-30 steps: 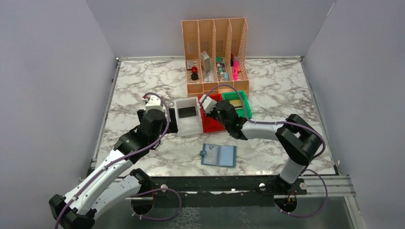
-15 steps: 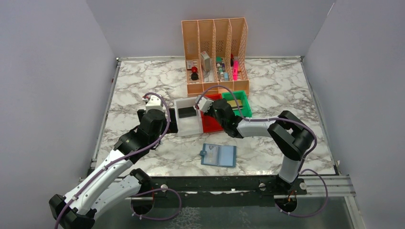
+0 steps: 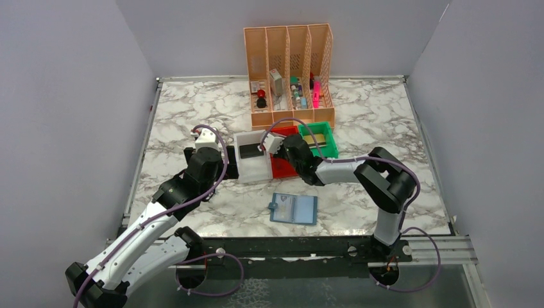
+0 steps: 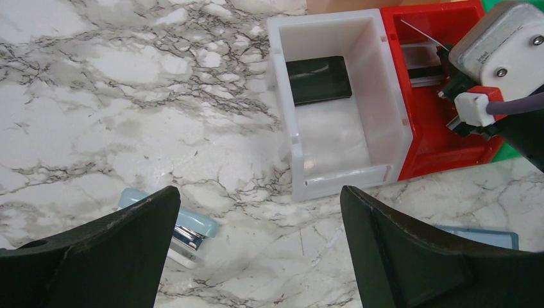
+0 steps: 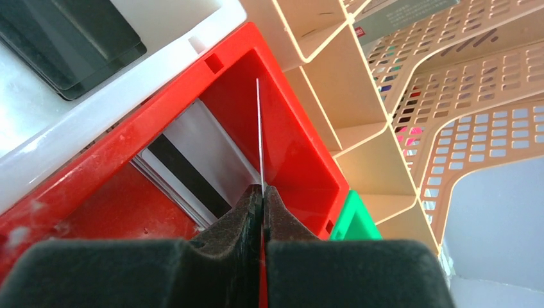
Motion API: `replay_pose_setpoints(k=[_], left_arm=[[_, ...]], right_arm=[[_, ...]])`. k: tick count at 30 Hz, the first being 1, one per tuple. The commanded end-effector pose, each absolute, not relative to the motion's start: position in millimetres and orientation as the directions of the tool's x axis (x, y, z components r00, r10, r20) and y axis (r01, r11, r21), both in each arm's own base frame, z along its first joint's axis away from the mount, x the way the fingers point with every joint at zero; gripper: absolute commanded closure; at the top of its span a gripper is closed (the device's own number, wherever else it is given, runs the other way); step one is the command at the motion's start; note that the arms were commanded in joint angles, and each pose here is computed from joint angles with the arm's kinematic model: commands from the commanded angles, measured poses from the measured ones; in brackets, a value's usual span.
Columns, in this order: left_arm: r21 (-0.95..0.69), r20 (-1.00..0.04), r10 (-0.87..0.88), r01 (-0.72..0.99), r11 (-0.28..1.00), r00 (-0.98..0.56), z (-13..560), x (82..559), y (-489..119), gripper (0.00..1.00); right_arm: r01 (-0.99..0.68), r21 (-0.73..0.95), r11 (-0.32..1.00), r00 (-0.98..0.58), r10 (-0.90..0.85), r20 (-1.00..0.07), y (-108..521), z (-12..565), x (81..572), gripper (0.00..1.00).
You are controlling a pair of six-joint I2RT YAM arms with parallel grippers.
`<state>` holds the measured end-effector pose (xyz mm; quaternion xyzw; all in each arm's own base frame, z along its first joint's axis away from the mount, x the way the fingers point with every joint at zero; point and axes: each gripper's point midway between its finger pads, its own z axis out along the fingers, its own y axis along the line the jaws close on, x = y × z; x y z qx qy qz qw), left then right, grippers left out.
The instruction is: Take the credit cards out of the card holder
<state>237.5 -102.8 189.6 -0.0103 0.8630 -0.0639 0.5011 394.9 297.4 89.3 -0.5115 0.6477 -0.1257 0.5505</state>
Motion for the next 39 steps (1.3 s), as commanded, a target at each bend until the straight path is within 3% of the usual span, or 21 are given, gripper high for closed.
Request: replay_pose_setpoints(k=[1, 18, 20, 22, 33, 39], left_arm=[[-0.095, -0.867, -0.069, 0.029, 0.995, -0.493, 188, 237, -96, 0.01], [-0.088, -0.864, -0.059, 0.035, 0.995, -0.5, 186, 238, -98, 0.01], [-0.089, -0.863, -0.058, 0.038, 0.995, -0.503, 185, 238, -98, 0.01], [-0.086, -0.861, -0.055, 0.039, 0.996, -0.506, 184, 238, -98, 0.01], [-0.078, -0.852, -0.039, 0.052, 0.996, -0.523, 180, 238, -101, 0.01], [-0.072, -0.845, -0.03, 0.058, 0.996, -0.534, 176, 238, -103, 0.01]], right_arm=[[-0.524, -0.742, 0.419, 0.142, -0.815, -0.561, 302, 85, 400, 0.92], [-0.57, -0.72, 0.396, 0.143, -0.815, -0.561, 305, 76, 394, 0.81], [-0.579, -0.711, 0.399, 0.138, -0.812, -0.567, 305, 76, 392, 0.79], [-0.589, -0.7, 0.404, 0.132, -0.807, -0.576, 307, 76, 392, 0.7], [-0.597, -0.671, 0.44, 0.108, -0.785, -0.61, 311, 77, 392, 0.68], [-0.612, -0.656, 0.441, 0.112, -0.773, -0.624, 312, 81, 388, 0.54]])
